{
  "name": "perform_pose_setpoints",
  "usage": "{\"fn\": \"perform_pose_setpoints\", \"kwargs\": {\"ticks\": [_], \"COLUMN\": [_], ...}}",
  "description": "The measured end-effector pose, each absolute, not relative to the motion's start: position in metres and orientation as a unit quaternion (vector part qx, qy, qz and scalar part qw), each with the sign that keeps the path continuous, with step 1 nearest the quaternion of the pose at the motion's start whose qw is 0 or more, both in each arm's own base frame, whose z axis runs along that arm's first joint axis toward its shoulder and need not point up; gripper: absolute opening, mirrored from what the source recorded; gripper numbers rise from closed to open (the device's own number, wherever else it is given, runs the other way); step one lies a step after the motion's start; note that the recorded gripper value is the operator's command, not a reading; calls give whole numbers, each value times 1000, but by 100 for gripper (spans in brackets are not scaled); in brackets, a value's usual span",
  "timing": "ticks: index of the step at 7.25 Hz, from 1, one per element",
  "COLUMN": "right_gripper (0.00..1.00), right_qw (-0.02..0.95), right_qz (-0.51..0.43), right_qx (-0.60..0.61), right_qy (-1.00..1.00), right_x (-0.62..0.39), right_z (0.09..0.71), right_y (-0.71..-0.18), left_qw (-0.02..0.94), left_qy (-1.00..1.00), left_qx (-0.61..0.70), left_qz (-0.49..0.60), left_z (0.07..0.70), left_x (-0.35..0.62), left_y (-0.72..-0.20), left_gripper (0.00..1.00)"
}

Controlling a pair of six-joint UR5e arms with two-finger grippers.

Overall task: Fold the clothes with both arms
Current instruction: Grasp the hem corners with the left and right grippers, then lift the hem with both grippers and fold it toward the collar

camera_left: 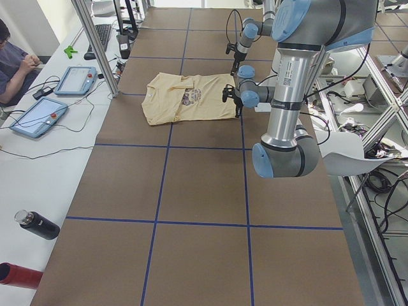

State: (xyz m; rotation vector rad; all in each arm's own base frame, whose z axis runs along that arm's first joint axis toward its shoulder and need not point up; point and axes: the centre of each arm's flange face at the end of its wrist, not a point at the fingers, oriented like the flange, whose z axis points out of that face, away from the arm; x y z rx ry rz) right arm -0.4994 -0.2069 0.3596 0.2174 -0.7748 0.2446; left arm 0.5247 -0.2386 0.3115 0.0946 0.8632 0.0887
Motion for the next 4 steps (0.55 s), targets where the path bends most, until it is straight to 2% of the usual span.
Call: {"fn": "perform_pose_setpoints", "kwargs": {"ticks": [1,4], "right_gripper": [0,0], "right_qw": [912,909], "right_qz": [120,122], "right_qx": [106,108], "right_qy": [-376,-382], "right_x": [-500,-501], "right_z": [359,353], "right_y": [-206,-206], "left_qw": [906,906], "left_qy": [418,419], "left_qx": [46,46], "left_qz": [43,43], "left_z": [311,310], "left_x": [524,524], "left_y": [-239,-239], "left_gripper": [0,0]}}
